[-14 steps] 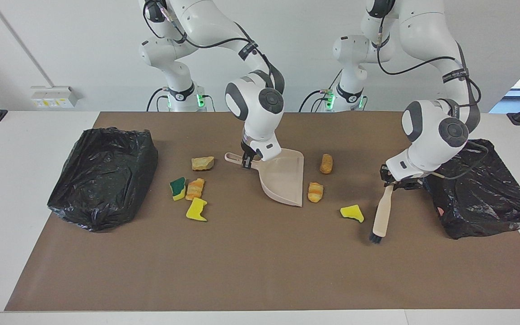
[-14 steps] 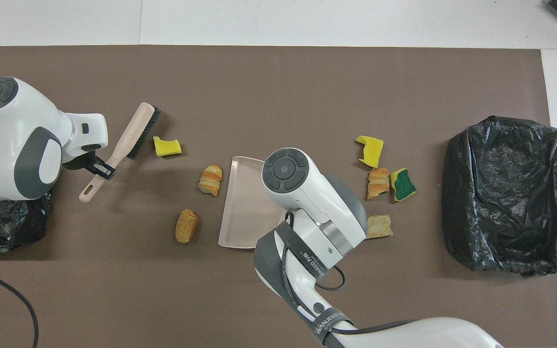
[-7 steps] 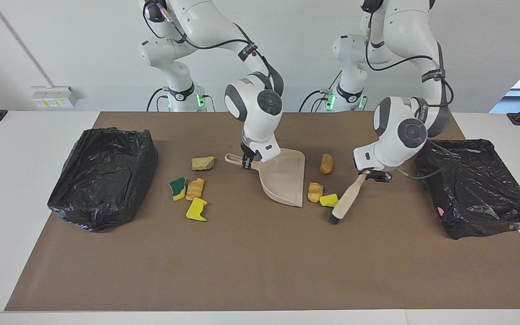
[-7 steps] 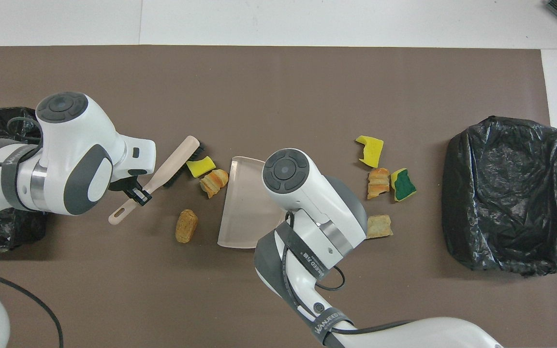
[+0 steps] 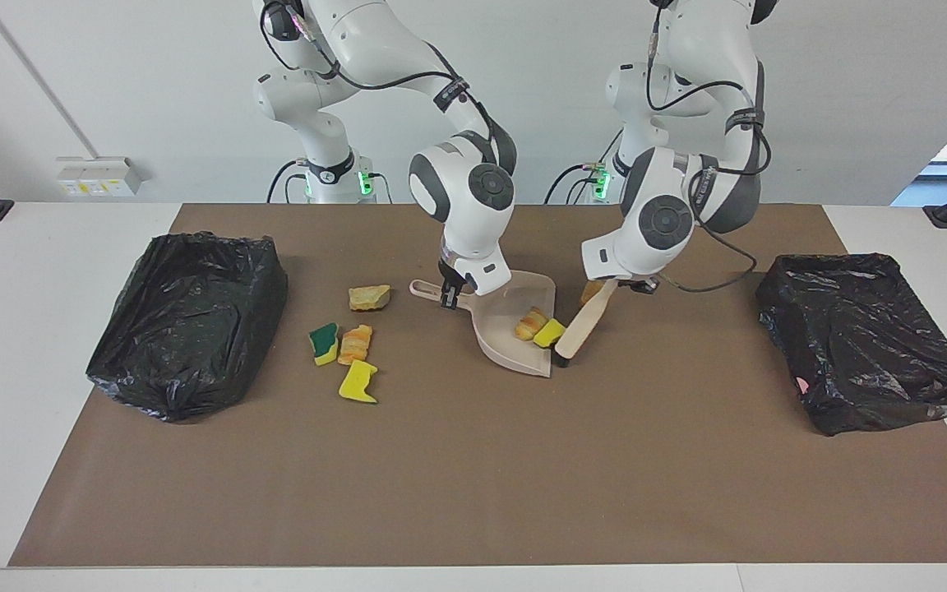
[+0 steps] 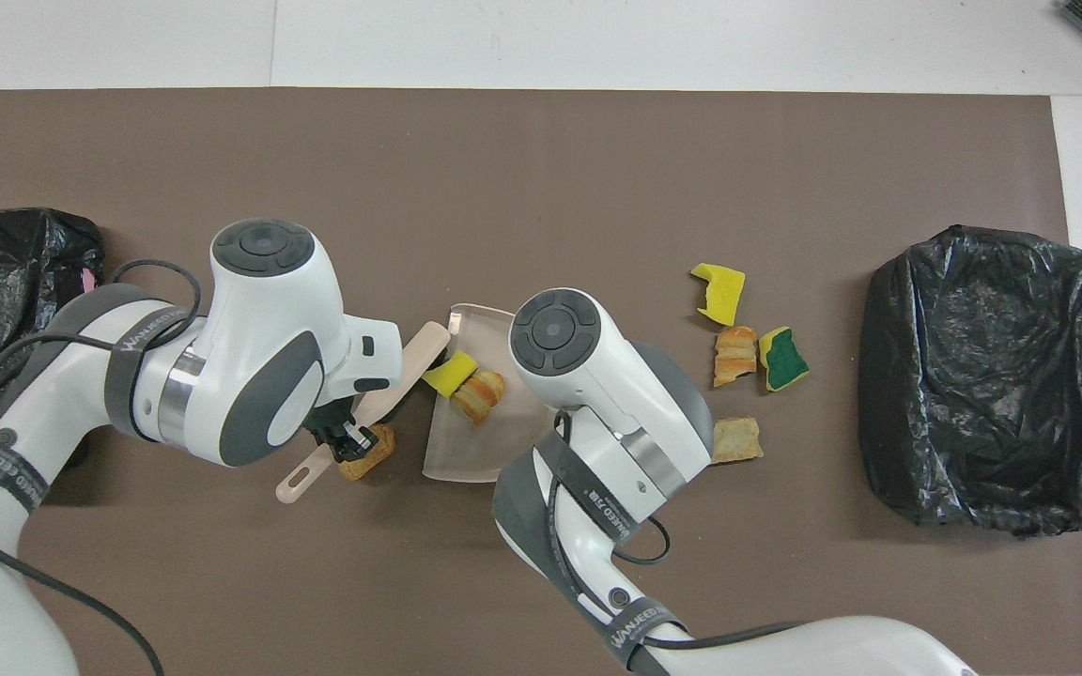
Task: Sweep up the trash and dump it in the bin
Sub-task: 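Sweep the bread chunks into the dustpan with the left gripper's brush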
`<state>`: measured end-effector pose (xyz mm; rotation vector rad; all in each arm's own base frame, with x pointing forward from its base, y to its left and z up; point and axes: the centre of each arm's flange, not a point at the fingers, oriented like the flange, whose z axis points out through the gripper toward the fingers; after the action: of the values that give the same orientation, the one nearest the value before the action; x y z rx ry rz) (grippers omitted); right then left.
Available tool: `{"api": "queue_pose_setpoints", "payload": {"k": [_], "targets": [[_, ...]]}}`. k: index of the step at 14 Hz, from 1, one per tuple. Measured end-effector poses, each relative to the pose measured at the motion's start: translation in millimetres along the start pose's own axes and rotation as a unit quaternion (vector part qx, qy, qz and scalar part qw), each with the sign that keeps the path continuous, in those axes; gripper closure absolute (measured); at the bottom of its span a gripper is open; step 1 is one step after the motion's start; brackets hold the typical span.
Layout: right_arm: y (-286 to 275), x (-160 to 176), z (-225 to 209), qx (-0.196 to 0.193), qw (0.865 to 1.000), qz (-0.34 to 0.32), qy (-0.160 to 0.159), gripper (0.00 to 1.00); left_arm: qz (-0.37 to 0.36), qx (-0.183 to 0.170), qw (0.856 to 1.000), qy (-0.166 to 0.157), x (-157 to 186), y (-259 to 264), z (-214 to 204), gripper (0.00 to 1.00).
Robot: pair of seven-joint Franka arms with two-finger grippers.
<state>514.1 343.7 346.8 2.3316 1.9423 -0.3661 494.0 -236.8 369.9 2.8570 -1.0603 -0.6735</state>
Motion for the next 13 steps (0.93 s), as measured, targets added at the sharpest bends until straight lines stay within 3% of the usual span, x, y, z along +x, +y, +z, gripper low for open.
{"api": "queue_pose_setpoints", "payload": {"k": [3, 8, 13], "targets": [[0.0, 0.0, 0.0, 0.000, 1.000, 0.002, 0.000, 0.68, -0.017, -0.014, 1.000, 0.018, -6.6, 21.9, -18.0, 0.74], [-0.1, 0.0, 0.1, 0.000, 1.000, 0.002, 0.000, 0.68, -0.100, -0.008, 0.995, 0.000, -65.0, 35.0, -52.4, 0.74], [-0.3, 0.0, 0.1, 0.000, 1.000, 0.002, 0.000, 0.68, -0.208, -0.004, 0.978, -0.029, -106.9, 31.0, -17.1, 0.74]]}}
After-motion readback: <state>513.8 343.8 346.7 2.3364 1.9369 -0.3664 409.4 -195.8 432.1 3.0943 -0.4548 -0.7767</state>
